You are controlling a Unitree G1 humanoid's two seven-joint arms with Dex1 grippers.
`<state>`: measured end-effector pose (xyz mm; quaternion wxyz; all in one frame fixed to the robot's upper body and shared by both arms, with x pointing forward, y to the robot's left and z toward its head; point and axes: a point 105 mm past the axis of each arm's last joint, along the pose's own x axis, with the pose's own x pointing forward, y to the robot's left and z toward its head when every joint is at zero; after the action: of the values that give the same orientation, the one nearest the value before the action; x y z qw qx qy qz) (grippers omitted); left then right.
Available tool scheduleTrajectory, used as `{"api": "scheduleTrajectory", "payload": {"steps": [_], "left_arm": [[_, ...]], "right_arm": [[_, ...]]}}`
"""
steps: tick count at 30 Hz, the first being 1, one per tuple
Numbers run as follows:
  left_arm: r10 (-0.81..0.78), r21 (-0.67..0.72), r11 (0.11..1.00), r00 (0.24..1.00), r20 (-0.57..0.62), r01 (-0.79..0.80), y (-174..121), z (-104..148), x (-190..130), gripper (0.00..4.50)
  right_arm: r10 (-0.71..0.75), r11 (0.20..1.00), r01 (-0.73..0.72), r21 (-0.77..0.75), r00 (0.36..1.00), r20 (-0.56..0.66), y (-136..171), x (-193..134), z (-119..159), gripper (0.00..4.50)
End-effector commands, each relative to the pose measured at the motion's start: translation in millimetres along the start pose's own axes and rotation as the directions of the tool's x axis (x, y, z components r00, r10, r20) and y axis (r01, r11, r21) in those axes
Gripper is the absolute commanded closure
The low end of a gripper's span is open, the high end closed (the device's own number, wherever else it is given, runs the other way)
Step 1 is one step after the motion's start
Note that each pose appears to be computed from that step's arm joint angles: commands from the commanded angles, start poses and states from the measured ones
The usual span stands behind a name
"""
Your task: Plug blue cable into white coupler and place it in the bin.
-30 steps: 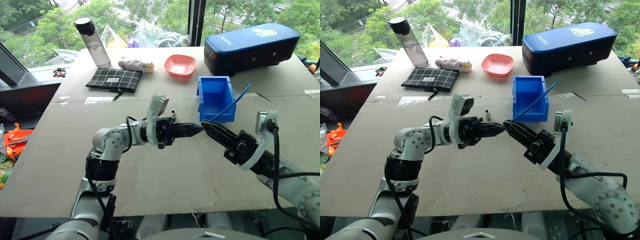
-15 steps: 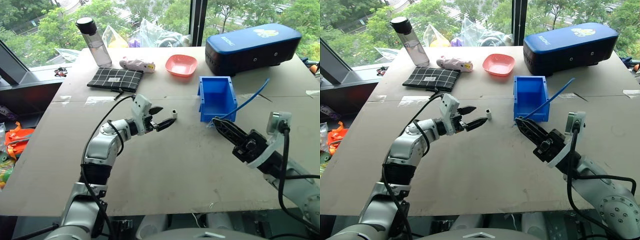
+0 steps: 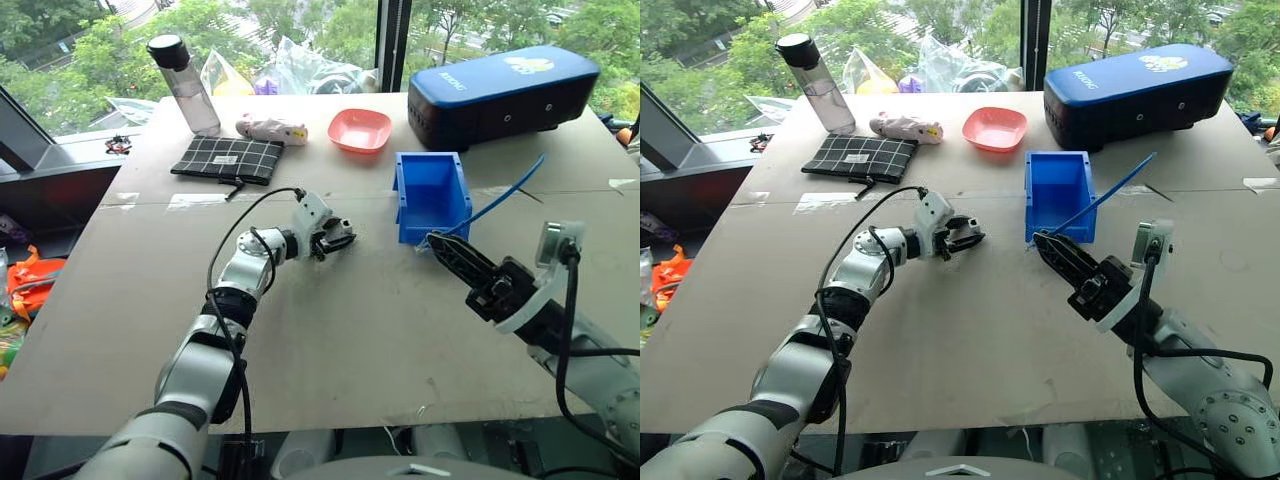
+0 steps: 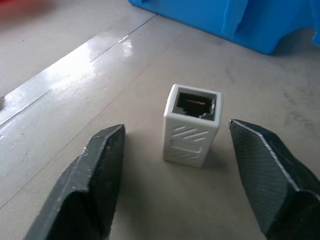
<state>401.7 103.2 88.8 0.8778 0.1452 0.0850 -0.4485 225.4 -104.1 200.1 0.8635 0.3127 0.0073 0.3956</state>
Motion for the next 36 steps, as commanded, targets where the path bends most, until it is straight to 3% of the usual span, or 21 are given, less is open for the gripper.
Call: {"api": "scheduleTrajectory", "payload": {"steps": [1, 2, 3, 7, 12, 18, 24, 36], "left_arm": [[-0.050, 0.043, 0.998, 0.999, 0.017, 0.049, 2.4, 4.9, -3.3, 3.44], [-0.079, 0.033, 0.996, 0.996, 0.041, 0.077, 0.6, 8.4, -3.8, 3.88], [-0.108, 0.029, 0.994, 0.992, 0.062, 0.107, -1.7, 12.0, -4.3, 3.98], [-0.341, 0.055, 0.940, 0.932, 0.122, 0.337, -31.0, 25.2, -6.7, 3.97], [-0.607, 0.169, 0.787, 0.794, 0.034, 0.594, -93.9, 20.4, -3.3, 3.97], [-0.642, 0.243, 0.727, 0.761, -0.088, 0.642, -116.3, 7.3, 8.8, 3.97], [-0.637, 0.268, 0.717, 0.761, -0.121, 0.643, -114.8, 4.2, 10.5, 3.97], [-0.632, 0.266, 0.724, 0.767, -0.112, 0.636, -116.7, 8.9, 9.3, 3.97]], "right_arm": [[0.011, 0.999, -0.009, -0.053, 0.999, 0.041, 9.8, -2.9, 10.0, 4.50], [0.008, 0.998, -0.006, -0.056, 0.999, 0.040, 9.9, -3.3, 9.7, 4.50], [0.006, 0.998, -0.003, -0.060, 0.999, 0.039, 9.9, -3.6, 9.4, 4.50], [0.010, 0.990, -0.014, -0.143, 1.000, -0.025, 8.2, -2.4, 3.1, 4.50], [0.057, 0.944, -0.120, -0.307, 0.977, -0.206, -2.9, 10.0, -18.2, 4.50], [0.073, 0.876, -0.235, -0.422, 0.928, -0.365, -30.7, 24.1, -37.4, 4.50], [0.061, 0.794, -0.351, -0.496, 0.859, -0.508, -58.1, 27.5, -54.9, 4.50], [0.082, 0.764, -0.425, -0.485, 0.810, -0.580, -71.7, 26.3, -74.7, 4.50]]}}
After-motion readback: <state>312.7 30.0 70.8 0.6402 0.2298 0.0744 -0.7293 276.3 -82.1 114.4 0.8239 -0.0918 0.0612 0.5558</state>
